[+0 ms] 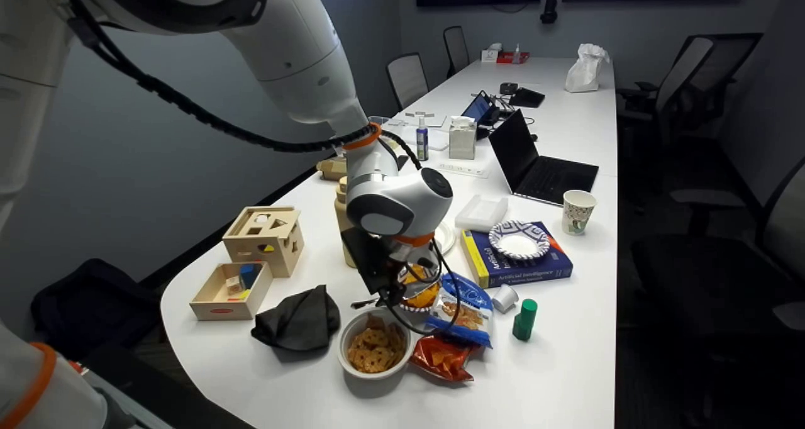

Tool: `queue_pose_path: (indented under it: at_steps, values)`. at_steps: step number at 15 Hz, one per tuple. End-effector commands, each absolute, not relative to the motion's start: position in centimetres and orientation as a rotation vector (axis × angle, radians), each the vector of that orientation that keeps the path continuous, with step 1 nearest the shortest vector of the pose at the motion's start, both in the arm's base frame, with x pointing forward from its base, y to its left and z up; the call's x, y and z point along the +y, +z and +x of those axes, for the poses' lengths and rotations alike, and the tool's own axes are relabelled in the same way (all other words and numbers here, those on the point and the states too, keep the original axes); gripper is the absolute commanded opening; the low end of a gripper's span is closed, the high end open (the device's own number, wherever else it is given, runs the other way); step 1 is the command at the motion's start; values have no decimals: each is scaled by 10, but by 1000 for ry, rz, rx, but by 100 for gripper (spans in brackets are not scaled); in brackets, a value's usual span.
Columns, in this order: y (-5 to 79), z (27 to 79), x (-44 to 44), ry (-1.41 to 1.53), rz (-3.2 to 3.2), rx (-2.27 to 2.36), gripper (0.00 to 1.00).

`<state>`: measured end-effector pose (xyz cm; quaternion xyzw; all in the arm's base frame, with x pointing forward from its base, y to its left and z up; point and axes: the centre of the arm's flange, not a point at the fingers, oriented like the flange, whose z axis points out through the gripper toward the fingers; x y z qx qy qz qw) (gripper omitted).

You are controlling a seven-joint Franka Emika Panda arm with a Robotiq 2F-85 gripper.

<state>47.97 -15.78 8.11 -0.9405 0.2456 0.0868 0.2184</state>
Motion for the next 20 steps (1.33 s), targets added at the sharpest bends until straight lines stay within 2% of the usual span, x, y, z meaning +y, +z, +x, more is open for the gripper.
queue_pose_path:
  at_steps: [1,13,14,15,20]
  values:
    - [72,494,-152,274,-2623,711,100]
    - [58,497,-150,354,-2631,743,100]
    - [59,497,-149,350,-2630,743,89]
    - [59,496,-151,346,-2628,745,74]
    - [58,494,-152,347,-2616,749,35]
